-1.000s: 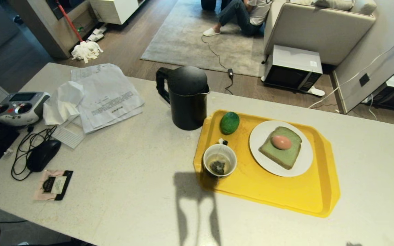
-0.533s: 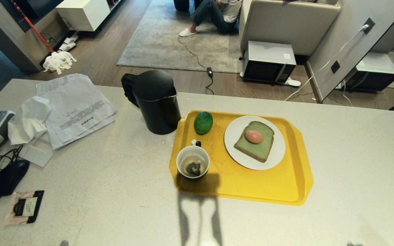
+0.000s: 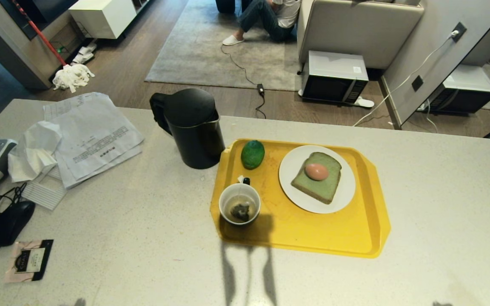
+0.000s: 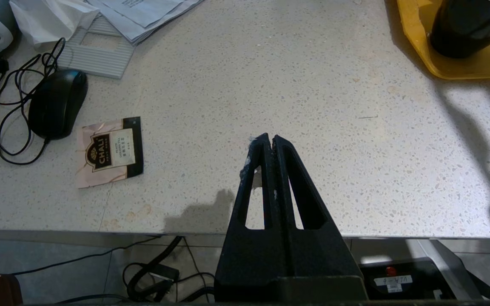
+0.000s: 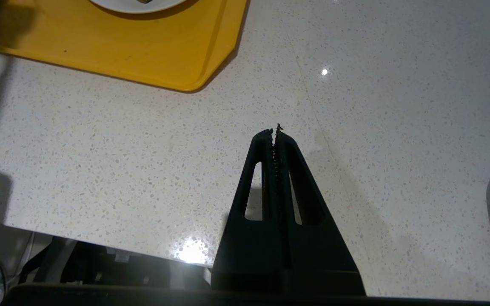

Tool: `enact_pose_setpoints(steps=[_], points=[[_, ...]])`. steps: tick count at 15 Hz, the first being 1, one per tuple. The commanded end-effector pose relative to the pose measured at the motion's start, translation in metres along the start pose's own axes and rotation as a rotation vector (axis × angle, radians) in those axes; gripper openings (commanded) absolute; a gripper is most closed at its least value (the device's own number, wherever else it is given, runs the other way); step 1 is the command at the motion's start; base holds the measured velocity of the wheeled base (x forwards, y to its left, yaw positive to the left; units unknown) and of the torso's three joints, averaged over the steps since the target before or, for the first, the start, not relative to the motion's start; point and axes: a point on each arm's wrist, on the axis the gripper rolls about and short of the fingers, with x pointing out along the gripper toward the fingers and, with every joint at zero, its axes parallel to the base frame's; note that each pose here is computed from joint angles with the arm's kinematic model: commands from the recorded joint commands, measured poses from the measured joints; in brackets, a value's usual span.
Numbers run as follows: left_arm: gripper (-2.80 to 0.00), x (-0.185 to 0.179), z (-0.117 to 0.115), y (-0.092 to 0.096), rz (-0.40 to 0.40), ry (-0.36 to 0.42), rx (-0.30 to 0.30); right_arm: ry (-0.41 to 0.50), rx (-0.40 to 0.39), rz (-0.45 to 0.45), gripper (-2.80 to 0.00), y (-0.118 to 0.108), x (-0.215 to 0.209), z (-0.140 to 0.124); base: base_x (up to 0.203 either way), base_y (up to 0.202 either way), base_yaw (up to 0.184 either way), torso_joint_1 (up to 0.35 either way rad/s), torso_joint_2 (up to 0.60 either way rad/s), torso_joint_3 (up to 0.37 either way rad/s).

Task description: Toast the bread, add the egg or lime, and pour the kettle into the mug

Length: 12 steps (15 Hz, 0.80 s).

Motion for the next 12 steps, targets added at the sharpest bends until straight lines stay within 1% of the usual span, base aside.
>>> enact_pose_setpoints(steps=[1, 12], points=[[-2.8, 0.0, 0.0, 0.0, 0.0, -0.001, 0.001, 0.002, -0.002, 0.0, -2.8, 0.0, 0.0001, -0.0001, 0.0, 0.0, 0.0, 0.0, 0.0, 0.0], [-2.8, 0.0, 0.0, 0.0, -0.001, -0.001, 0.002, 0.002, 0.0, -0.002, -2.8, 0.0, 0.0001, -0.0001, 0.0, 0.0, 0.0, 0.0, 0.0, 0.0]])
